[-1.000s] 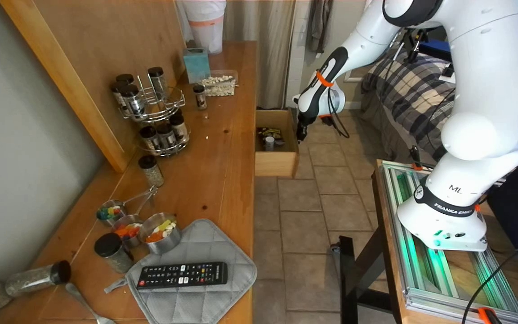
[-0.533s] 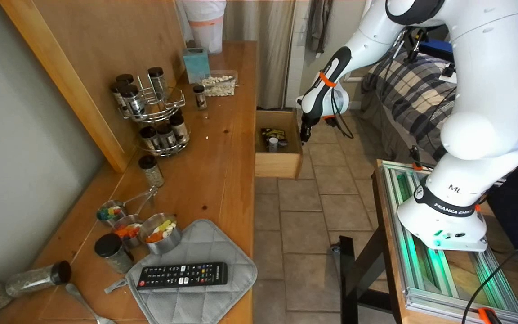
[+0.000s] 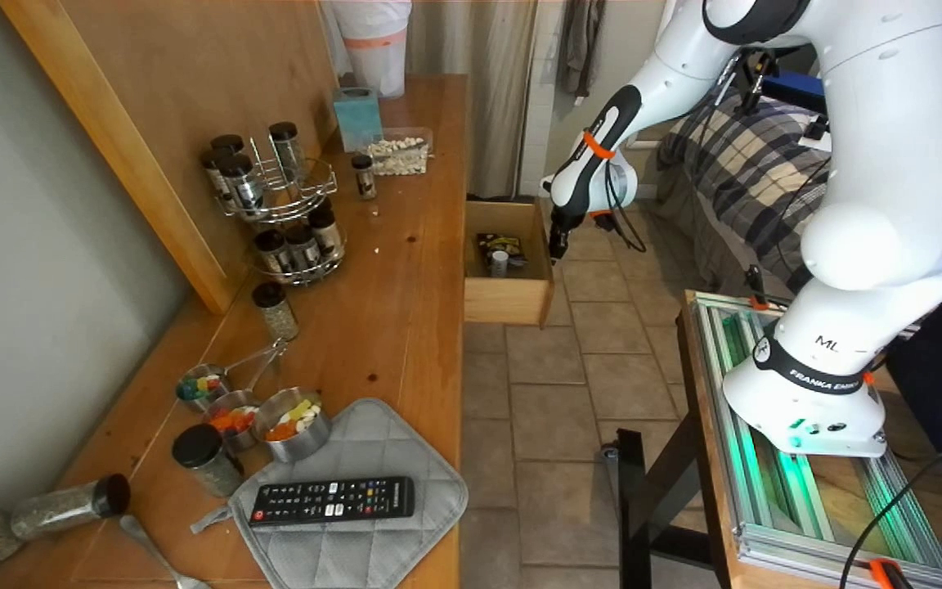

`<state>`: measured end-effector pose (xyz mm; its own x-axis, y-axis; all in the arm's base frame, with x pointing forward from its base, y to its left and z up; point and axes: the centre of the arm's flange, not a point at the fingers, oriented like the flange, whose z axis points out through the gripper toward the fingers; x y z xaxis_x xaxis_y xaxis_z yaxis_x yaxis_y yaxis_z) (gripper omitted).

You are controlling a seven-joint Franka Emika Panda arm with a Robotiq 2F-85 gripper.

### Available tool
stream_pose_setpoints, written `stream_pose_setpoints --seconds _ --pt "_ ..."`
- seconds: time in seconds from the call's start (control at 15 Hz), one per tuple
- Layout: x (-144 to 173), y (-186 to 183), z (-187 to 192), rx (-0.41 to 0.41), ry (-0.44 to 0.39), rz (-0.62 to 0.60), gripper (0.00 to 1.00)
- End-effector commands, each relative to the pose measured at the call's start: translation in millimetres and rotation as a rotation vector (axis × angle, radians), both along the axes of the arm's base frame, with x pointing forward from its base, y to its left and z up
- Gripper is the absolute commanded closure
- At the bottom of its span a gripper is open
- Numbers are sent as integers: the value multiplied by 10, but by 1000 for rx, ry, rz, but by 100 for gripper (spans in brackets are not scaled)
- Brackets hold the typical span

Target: Open the middle topmost drawer.

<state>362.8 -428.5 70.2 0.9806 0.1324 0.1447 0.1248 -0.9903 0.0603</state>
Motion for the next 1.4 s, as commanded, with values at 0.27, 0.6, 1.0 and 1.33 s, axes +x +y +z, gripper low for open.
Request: stream_pose_setpoints --seconds 0.27,0.6,1.0,1.33 --pt "-501 13 -316 82 134 13 75" --pt "-441 -31 -300 89 135 -21 24" --pt "-977 -115 -474 141 271 -101 0" --pt "-864 -254 5 23 233 -150 0"
